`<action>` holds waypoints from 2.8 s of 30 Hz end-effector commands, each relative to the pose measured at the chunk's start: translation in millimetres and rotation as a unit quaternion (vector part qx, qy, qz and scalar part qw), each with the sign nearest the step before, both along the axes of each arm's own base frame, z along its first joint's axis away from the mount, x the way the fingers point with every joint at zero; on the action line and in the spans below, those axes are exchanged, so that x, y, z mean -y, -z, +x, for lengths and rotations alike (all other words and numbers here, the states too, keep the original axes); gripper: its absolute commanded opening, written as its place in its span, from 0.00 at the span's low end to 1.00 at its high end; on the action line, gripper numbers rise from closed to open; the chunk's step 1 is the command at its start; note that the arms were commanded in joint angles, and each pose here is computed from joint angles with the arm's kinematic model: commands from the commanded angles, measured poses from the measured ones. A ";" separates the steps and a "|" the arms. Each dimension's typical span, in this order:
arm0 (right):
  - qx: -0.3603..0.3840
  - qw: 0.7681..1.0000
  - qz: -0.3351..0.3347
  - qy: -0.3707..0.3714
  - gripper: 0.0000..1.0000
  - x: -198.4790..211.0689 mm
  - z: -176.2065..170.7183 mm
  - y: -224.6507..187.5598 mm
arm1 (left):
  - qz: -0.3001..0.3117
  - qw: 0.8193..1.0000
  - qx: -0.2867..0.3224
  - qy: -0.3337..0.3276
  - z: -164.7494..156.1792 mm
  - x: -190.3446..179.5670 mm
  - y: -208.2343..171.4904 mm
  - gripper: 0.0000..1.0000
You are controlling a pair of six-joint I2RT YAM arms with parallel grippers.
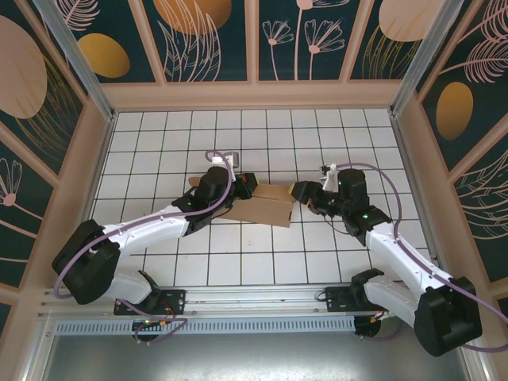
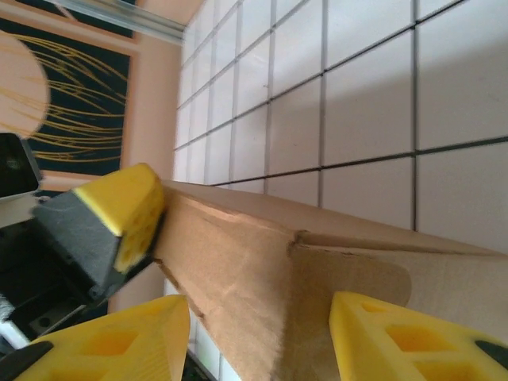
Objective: Fold the paper box
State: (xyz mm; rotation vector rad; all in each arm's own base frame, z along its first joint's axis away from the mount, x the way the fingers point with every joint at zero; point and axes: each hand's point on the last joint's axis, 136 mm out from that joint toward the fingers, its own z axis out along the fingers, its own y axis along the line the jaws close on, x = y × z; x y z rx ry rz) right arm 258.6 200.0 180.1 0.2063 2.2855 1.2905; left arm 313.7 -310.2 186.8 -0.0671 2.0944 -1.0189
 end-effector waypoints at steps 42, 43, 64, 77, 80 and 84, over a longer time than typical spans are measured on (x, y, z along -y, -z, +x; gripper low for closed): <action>0.082 0.947 -0.294 -0.095 0.08 -56.1 -10.9 29.2 | 0.021 0.986 -0.020 -0.165 28.8 -167.6 -24.3 0.00; 0.083 0.947 -0.296 -0.096 0.08 -56.9 -11.3 29.3 | 0.014 0.986 -0.029 -0.163 29.3 -168.4 -18.5 0.00; 0.089 0.949 -0.284 -0.106 0.08 -67.5 -17.4 28.6 | -0.157 0.975 -0.086 -0.135 11.8 -145.9 26.4 0.00; 0.144 0.940 -0.294 -0.095 0.24 -69.6 0.4 -19.7 | -0.006 0.979 0.022 -0.204 23.7 -188.6 -48.9 0.01; 0.191 0.931 -0.291 -0.111 0.38 -71.7 0.2 -53.2 | 0.071 0.974 0.079 -0.199 21.7 -199.6 -69.7 0.15; 0.270 0.915 -0.282 -0.106 0.50 -62.1 -4.4 -100.8 | 0.174 0.964 0.163 -0.115 8.4 -191.6 -86.5 0.32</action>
